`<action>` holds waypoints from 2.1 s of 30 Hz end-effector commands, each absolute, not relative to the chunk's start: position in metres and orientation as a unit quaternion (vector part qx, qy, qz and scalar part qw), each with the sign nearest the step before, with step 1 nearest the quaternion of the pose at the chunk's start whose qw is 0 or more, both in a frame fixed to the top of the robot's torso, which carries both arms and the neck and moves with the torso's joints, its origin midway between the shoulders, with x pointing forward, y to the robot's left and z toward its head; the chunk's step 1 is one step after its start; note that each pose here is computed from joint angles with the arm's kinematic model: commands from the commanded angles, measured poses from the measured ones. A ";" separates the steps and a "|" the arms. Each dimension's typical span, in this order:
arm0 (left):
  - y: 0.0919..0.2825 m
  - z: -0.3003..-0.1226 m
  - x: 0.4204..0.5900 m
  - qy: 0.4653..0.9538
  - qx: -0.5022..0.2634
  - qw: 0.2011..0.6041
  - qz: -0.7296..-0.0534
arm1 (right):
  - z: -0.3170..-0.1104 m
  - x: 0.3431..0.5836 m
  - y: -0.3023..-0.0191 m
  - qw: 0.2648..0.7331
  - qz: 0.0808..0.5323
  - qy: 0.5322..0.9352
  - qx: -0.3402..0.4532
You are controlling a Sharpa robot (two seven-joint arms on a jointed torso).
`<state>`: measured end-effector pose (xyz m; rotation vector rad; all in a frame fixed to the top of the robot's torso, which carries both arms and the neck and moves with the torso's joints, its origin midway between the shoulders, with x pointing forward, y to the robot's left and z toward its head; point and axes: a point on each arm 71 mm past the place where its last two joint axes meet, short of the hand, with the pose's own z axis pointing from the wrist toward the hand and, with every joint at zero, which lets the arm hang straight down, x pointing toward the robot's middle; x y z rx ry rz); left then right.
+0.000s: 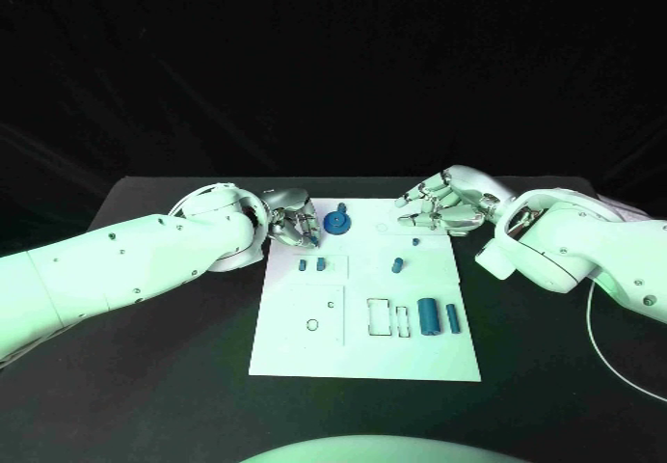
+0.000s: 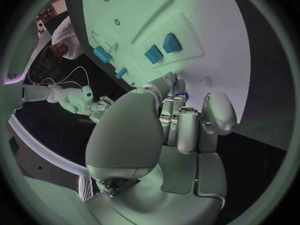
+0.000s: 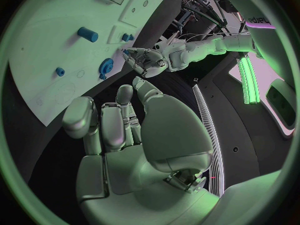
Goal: Assemble the parts on the task board
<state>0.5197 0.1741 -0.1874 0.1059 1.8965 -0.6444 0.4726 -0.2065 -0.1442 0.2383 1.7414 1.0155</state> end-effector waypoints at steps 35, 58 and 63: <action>0.166 -0.195 0.521 0.810 0.063 0.522 -0.260 | -0.145 0.472 -0.204 0.523 0.429 0.731 0.095; 0.167 -0.198 0.522 0.817 0.062 0.517 -0.249 | -0.145 0.472 -0.205 0.524 0.427 0.731 0.093; 0.167 -0.198 0.523 0.816 0.060 0.519 -0.249 | -0.145 0.472 -0.206 0.524 0.426 0.731 0.094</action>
